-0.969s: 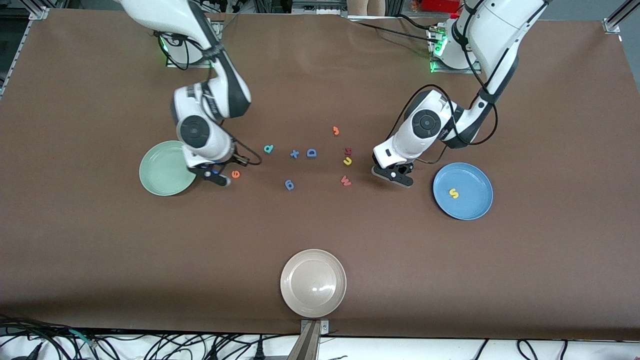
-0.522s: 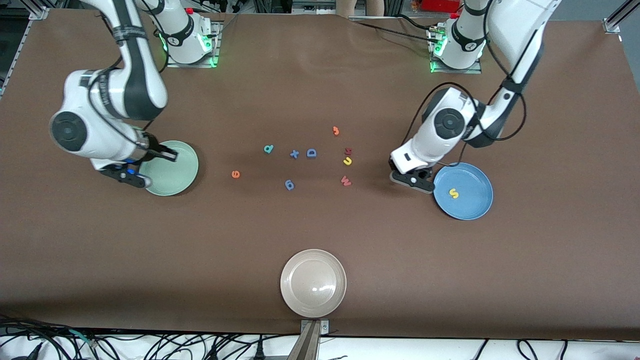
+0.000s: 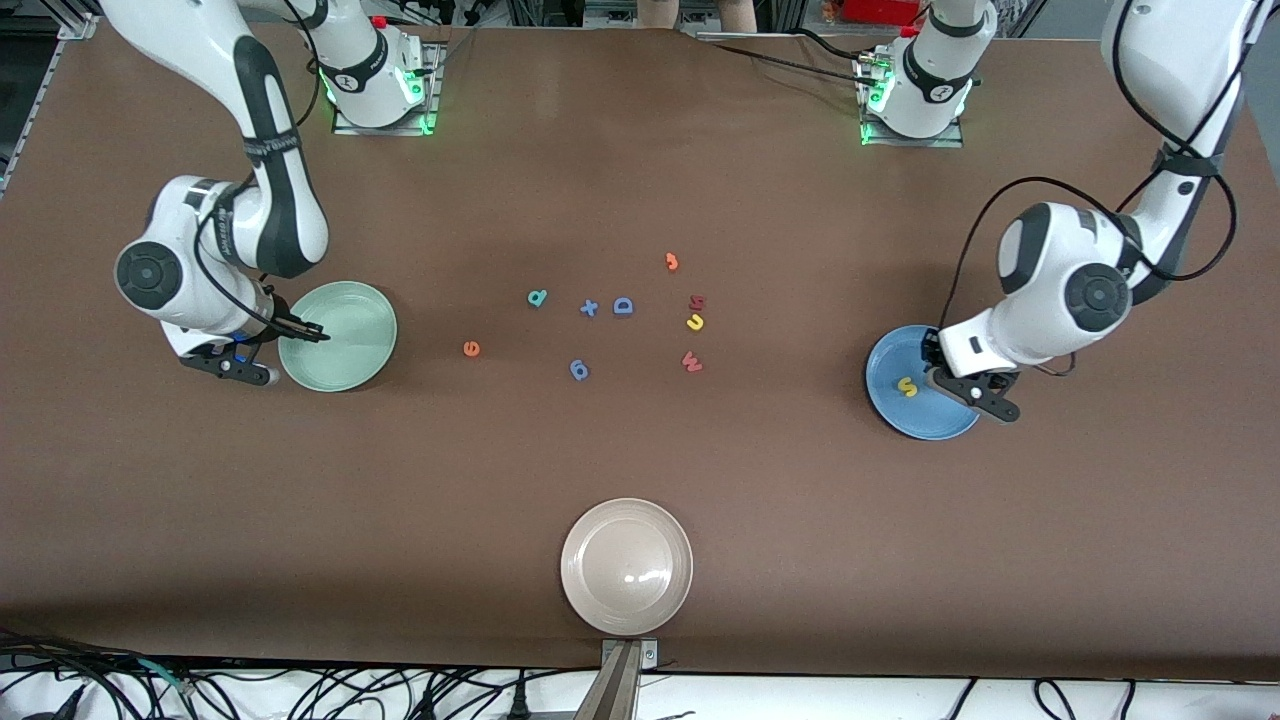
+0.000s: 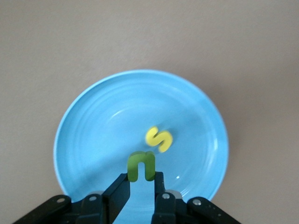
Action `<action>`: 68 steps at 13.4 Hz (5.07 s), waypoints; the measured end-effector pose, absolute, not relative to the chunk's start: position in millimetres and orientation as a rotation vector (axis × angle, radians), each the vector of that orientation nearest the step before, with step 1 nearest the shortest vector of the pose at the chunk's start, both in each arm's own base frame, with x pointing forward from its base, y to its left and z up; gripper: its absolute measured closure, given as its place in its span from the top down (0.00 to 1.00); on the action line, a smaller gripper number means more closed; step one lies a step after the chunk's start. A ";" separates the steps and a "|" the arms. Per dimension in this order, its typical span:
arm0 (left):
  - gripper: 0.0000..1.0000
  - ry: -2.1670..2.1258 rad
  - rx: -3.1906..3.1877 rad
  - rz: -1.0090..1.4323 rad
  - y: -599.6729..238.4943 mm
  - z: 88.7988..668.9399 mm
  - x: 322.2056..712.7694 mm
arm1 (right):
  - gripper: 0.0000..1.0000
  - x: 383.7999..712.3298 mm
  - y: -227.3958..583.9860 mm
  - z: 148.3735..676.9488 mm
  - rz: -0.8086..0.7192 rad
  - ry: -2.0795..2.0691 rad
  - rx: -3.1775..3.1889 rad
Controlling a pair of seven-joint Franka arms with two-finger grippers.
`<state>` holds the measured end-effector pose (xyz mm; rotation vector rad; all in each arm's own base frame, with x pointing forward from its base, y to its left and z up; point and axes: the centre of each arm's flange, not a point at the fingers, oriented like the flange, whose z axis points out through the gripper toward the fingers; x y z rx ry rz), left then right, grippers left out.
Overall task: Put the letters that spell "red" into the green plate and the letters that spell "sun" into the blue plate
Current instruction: 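Place the n on the blue plate while the right gripper places j on green plate, then reach the left gripper to the yellow u while the right gripper reaches cyan p, then grasp the yellow u with the left gripper while the right gripper grasps cyan p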
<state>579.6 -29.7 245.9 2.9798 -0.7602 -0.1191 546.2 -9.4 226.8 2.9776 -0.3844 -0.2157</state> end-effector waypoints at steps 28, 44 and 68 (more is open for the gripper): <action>1.00 -0.591 3.043 -0.090 -425.3 219.7 470.0 | 0.99 546.2 299.4 286.6 -0.256 -0.808 3.009; 0.85 -0.586 3.052 -0.064 -436.4 170.6 468.3 | 0.97 487.9 338.0 172.0 -0.364 -0.885 2.931; 0.30 -0.837 3.127 -0.089 -292.0 273.3 595.7 | 0.30 457.1 337.3 173.5 -0.326 -0.913 2.980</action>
